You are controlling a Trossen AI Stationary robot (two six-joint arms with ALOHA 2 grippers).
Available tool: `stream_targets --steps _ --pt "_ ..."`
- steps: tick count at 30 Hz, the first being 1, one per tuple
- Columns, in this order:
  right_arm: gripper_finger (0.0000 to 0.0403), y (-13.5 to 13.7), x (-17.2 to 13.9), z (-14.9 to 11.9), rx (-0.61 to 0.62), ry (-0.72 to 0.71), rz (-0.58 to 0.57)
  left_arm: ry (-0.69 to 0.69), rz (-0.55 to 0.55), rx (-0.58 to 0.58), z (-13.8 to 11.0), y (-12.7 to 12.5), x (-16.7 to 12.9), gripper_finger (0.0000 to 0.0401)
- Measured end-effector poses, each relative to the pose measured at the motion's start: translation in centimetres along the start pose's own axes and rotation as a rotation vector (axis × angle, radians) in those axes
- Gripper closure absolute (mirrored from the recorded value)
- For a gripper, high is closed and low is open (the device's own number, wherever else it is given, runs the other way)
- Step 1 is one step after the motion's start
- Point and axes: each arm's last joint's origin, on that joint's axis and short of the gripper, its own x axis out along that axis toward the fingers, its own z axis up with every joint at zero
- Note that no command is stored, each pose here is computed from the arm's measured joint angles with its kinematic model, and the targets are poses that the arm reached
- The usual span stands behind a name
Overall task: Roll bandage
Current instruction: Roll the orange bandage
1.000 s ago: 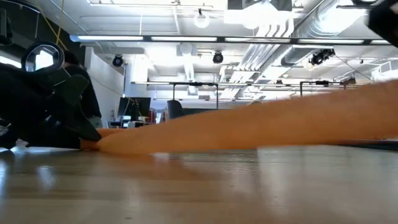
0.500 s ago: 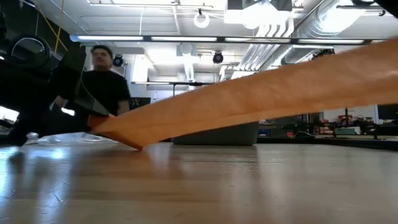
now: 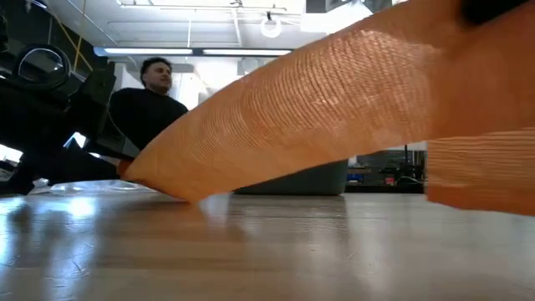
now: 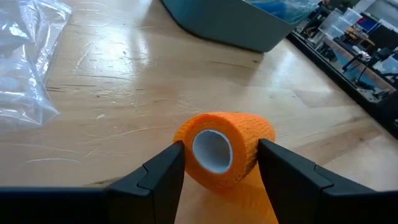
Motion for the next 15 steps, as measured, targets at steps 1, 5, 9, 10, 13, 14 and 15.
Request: stream_targets --steps 1,5,9,10,13,14,15 --pt "0.0402 -0.2 0.1 0.1 -0.001 0.000 -0.006 0.002 -0.001 0.007 0.0 0.0 0.0 0.0208" --pt "0.0384 -1.0 0.3 -0.2 0.012 0.052 -0.021 0.018 0.003 0.028 -0.1 0.0 -0.1 0.0208" --pt "0.0331 -1.8 0.6 -0.5 0.043 0.137 0.014 0.032 0.010 0.033 -0.1 0.0 -0.1 0.0208" --pt "0.0316 -2.1 0.6 -0.5 0.045 0.157 0.032 0.039 0.012 0.036 -0.2 0.0 -0.1 0.0208" --pt "0.0276 -2.9 0.0 -0.2 0.019 0.201 0.120 0.050 0.008 0.043 -0.3 -0.2 -0.1 0.0208" --pt "0.0267 -3.2 -0.4 0.1 0.012 0.198 0.136 0.050 0.006 0.048 -0.3 -0.2 -0.1 0.0208" --pt "0.0260 -3.5 -0.7 0.4 0.006 0.181 0.137 0.050 0.004 0.052 -0.3 -0.2 -0.1 0.0208"
